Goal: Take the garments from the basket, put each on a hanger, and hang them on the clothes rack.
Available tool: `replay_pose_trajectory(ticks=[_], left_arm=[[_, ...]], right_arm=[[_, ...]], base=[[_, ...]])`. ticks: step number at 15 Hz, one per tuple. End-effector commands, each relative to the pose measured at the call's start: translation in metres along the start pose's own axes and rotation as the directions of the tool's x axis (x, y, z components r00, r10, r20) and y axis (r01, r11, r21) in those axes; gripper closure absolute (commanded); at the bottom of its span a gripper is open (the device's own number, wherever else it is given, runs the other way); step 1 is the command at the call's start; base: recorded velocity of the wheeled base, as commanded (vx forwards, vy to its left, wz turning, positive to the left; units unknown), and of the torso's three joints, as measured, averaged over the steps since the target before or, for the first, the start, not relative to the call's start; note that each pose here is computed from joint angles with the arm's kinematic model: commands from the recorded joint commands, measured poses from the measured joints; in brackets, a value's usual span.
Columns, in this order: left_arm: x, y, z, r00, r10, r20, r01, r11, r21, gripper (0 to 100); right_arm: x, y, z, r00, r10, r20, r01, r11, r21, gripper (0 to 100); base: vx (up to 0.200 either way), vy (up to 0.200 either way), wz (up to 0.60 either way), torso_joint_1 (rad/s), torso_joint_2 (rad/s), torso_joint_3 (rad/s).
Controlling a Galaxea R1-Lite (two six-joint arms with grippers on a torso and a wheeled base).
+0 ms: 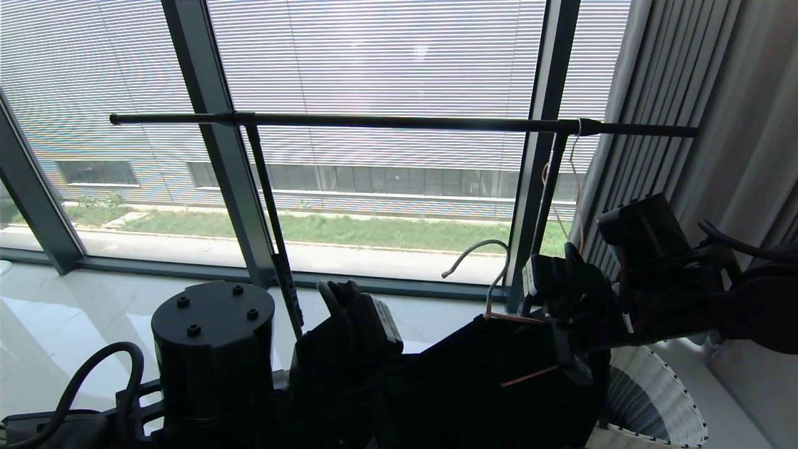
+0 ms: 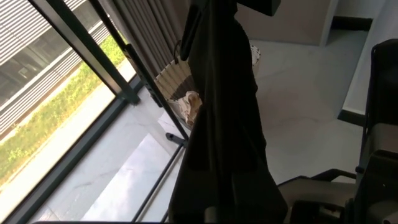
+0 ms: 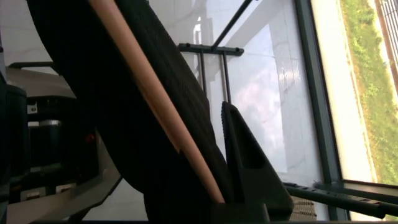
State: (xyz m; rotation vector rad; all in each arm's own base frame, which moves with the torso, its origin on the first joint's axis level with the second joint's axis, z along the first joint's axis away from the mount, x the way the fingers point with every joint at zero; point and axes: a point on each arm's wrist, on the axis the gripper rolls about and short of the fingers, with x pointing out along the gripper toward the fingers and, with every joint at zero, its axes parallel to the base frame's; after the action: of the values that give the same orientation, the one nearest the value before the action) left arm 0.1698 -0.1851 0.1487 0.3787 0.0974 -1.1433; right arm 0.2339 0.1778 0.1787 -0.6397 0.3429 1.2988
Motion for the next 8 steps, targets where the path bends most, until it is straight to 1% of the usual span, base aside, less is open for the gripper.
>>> replay_pose_trajectory(ticks=[1, 4, 5, 6, 7, 8], left_arm=[[0.0, -0.001, 0.0, 1.0, -0.005, 0.001, 0.005, 1.0, 0.002, 100], [0.001, -0.003, 0.0, 1.0, -0.012, -0.001, 0.012, 1.0, 0.003, 100], [0.002, -0.003, 0.0, 1.0, -0.014, -0.002, 0.014, 1.0, 0.001, 0], [0.002, -0.003, 0.0, 1.0, -0.012, -0.003, 0.012, 1.0, 0.001, 0], [0.002, -0.001, -0.001, 1.0, 0.003, -0.009, -0.003, 1.0, -0.003, 0], [0.0, 0.005, -0.003, 0.999, 0.047, -0.023, -0.048, 0.999, -0.009, 0]], right_arm=[[-0.003, 0.0, 0.002, 1.0, -0.008, 0.01, 0.008, 1.0, -0.005, 100], [-0.008, 0.001, 0.005, 0.998, -0.04, 0.051, 0.042, 0.998, -0.04, 100], [-0.009, 0.002, 0.005, 0.996, -0.059, 0.073, 0.063, 0.997, -0.055, 100], [-0.009, 0.002, 0.004, 0.994, -0.066, 0.083, 0.072, 0.995, -0.062, 100], [-0.012, 0.002, 0.0, 0.985, -0.116, 0.128, 0.132, 0.984, -0.123, 100], [-0.014, 0.003, -0.005, 0.978, -0.144, 0.149, 0.167, 0.973, -0.157, 100]], base=[[0.0, 0.0, 0.0, 0.0, 0.0, 0.0], [0.0, 0.0, 0.0, 0.0, 0.0, 0.0], [0.0, 0.0, 0.0, 0.0, 0.0, 0.0], [0.0, 0.0, 0.0, 0.0, 0.0, 0.0], [0.0, 0.0, 0.0, 0.0, 0.0, 0.0], [0.0, 0.0, 0.0, 0.0, 0.0, 0.0]])
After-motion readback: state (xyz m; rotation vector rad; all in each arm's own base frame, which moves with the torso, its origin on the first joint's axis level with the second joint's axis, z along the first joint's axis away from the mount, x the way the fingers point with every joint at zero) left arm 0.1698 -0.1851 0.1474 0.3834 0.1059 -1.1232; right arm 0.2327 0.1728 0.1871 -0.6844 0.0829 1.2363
